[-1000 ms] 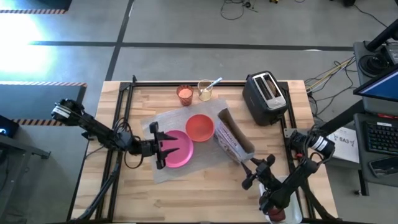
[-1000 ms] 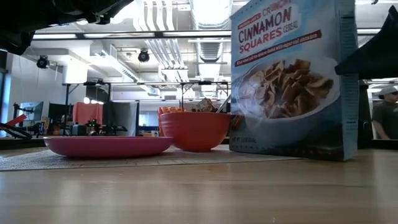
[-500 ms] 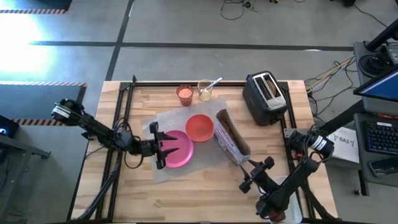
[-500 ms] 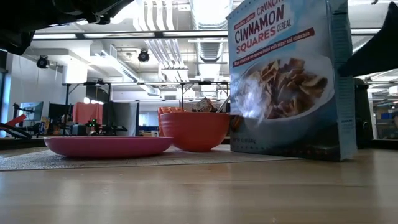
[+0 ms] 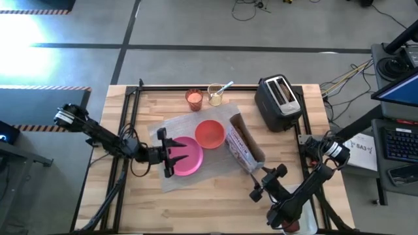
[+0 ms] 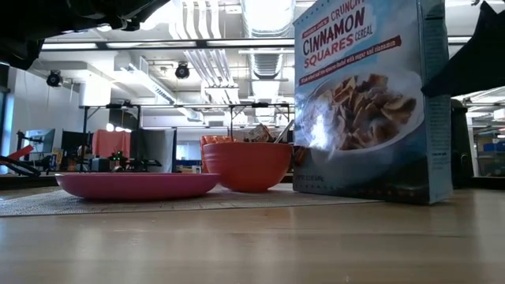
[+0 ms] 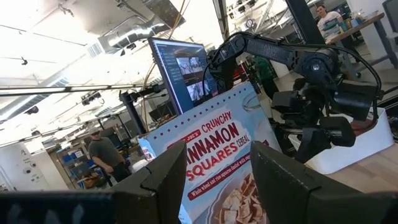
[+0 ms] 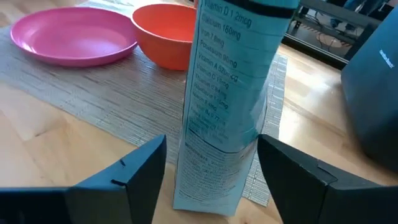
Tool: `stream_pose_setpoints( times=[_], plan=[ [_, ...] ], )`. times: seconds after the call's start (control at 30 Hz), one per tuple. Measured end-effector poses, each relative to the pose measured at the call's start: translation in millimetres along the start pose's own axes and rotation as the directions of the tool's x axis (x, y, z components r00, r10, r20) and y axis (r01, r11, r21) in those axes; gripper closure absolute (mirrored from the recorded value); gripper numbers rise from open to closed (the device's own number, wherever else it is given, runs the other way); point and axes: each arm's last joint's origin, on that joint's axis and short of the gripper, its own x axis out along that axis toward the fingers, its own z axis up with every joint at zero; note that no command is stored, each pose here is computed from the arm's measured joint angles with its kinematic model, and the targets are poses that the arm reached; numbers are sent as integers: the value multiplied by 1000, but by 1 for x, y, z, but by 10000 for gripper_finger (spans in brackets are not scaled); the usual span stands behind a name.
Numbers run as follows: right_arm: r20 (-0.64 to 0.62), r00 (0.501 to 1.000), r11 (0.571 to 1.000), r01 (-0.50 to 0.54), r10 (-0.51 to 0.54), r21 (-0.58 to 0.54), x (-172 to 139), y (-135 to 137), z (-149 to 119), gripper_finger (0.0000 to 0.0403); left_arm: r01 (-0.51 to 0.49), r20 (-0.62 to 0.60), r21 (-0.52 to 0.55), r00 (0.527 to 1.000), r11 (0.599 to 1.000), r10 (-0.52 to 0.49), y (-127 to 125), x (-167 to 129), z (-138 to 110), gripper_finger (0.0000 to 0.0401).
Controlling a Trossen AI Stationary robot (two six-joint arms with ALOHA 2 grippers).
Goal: Arrange a breakfast setting
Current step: Pour the cereal from the cereal box into the orange bowl
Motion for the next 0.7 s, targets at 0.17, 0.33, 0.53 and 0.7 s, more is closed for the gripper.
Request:
stream_pose_setpoints(
  times=[0.17, 0.33, 0.53, 0.7],
  plan=[
    [23, 1000, 998, -7, 6, 60, 1, 0, 1, 145, -5, 7, -4, 1000, 1000, 5, 0, 2, 3, 239],
    [45, 999, 997, 1, -5, 83, 7, 1, 5, 150, 5, -6, -5, 1000, 1000, -5, -1, 4, 3, 239],
    [89, 996, 997, 6, -13, 83, 16, 2, 10, 154, 6, -7, -4, 1000, 1000, -6, -1, 4, 2, 239],
    [91, 995, 997, 30, -36, 71, 23, 0, 11, 156, 7, -8, -3, 1000, 1000, -7, -1, 4, 2, 239]
  ],
)
